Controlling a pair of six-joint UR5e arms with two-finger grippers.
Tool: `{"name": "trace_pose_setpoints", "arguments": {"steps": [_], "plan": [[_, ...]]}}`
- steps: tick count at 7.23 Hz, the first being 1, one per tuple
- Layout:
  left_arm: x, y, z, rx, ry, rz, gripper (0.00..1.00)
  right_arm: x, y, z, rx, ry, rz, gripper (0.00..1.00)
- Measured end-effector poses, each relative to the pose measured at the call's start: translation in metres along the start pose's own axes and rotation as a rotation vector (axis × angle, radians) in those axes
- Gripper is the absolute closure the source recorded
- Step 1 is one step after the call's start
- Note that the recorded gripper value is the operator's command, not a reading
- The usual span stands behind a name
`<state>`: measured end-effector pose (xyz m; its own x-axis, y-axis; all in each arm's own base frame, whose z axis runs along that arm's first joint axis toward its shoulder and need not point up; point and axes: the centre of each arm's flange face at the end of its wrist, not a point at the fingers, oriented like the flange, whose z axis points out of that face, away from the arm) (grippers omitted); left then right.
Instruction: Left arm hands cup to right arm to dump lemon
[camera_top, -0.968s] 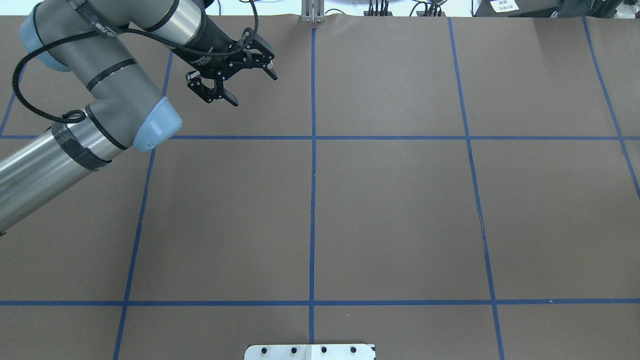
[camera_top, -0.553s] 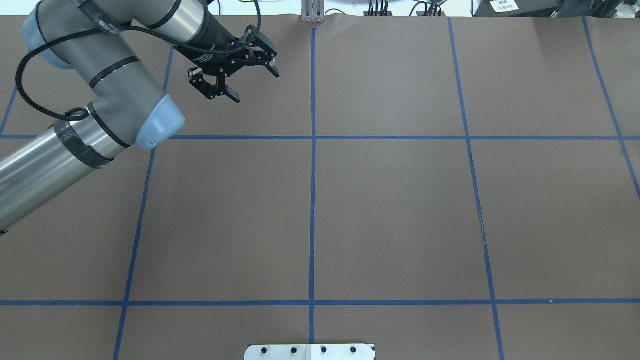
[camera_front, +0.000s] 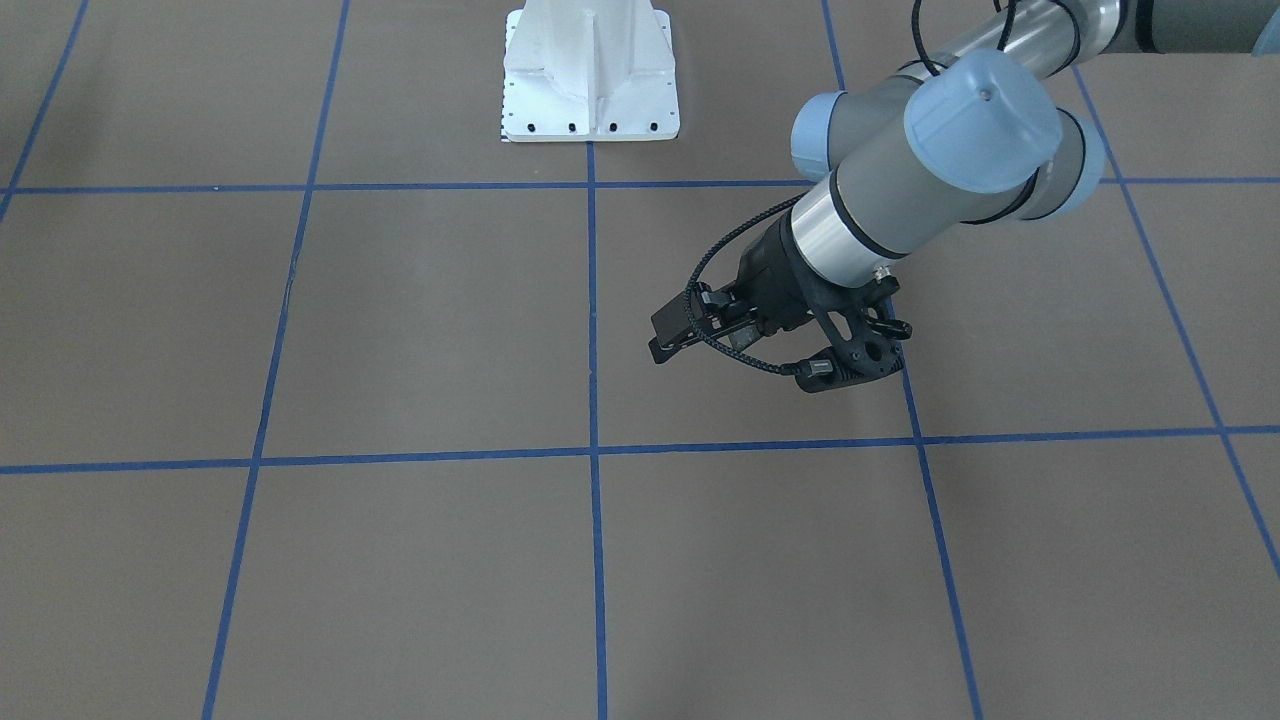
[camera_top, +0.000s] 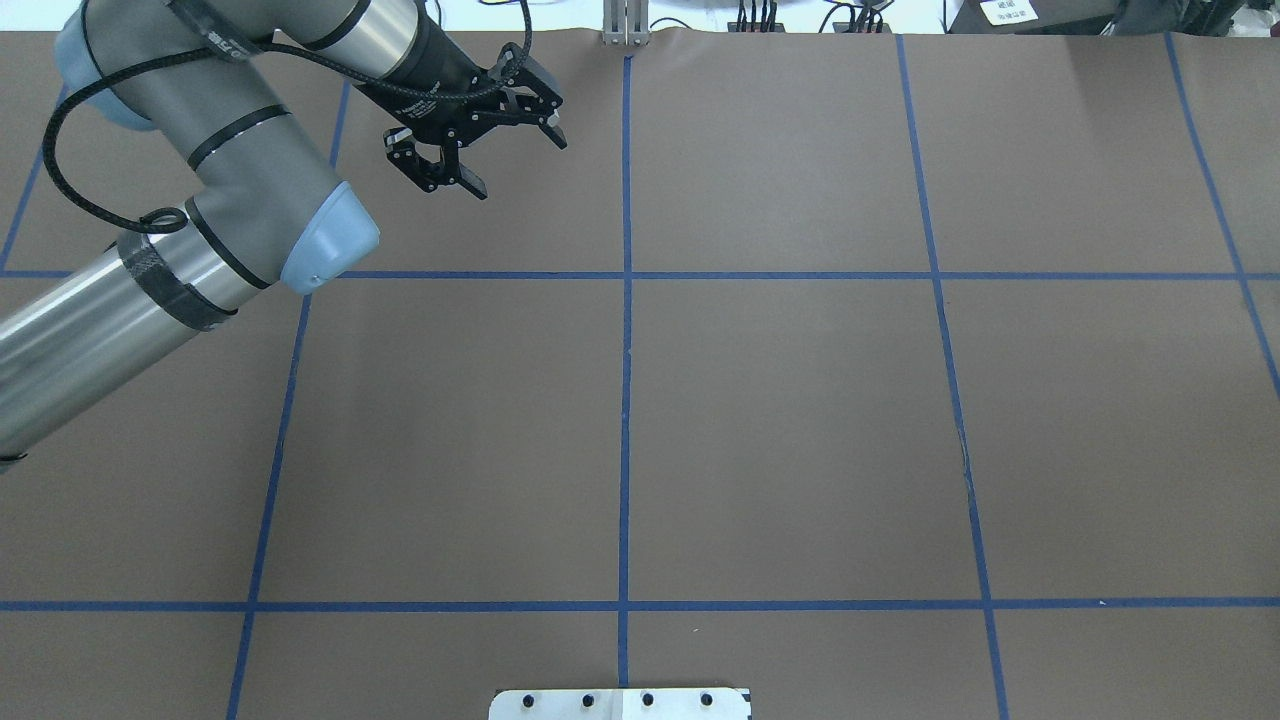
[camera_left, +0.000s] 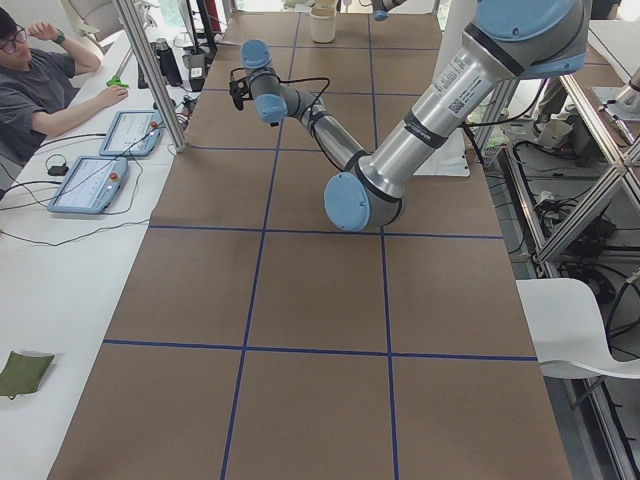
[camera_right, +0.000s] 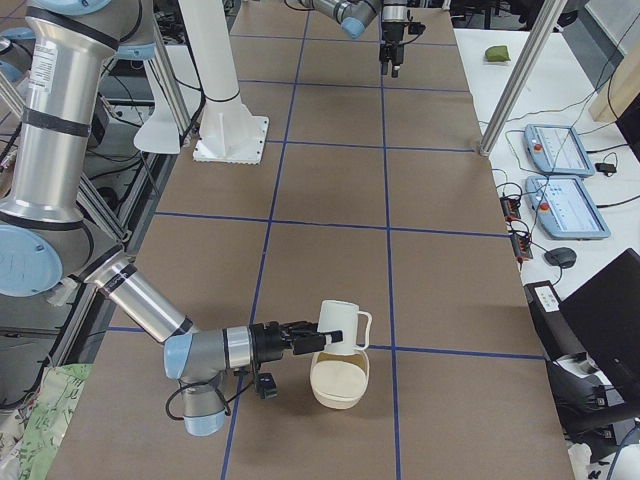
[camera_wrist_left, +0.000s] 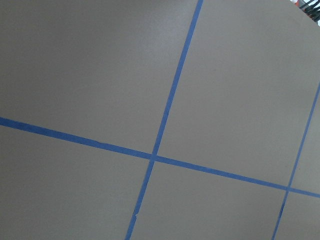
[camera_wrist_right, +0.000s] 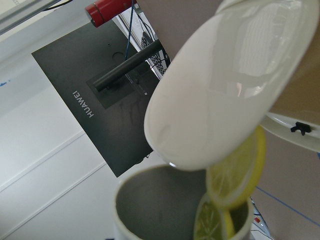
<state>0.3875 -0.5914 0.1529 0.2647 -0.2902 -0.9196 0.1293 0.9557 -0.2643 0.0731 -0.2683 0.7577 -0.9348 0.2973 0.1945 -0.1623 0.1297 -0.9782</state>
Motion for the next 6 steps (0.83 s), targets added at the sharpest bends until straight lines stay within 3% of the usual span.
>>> {"name": "trace_pose_setpoints", "arguments": {"steps": [3,6], "plan": [[0.000,-0.001,0.001,0.005,-0.001,-0.001,0.00,-0.002,0.005,0.008,-0.028,-0.003,0.088,1.00],[0.000,-0.002,0.002,0.010,-0.003,-0.002,0.00,-0.004,0.010,0.016,-0.047,-0.001,0.091,1.00]]}}
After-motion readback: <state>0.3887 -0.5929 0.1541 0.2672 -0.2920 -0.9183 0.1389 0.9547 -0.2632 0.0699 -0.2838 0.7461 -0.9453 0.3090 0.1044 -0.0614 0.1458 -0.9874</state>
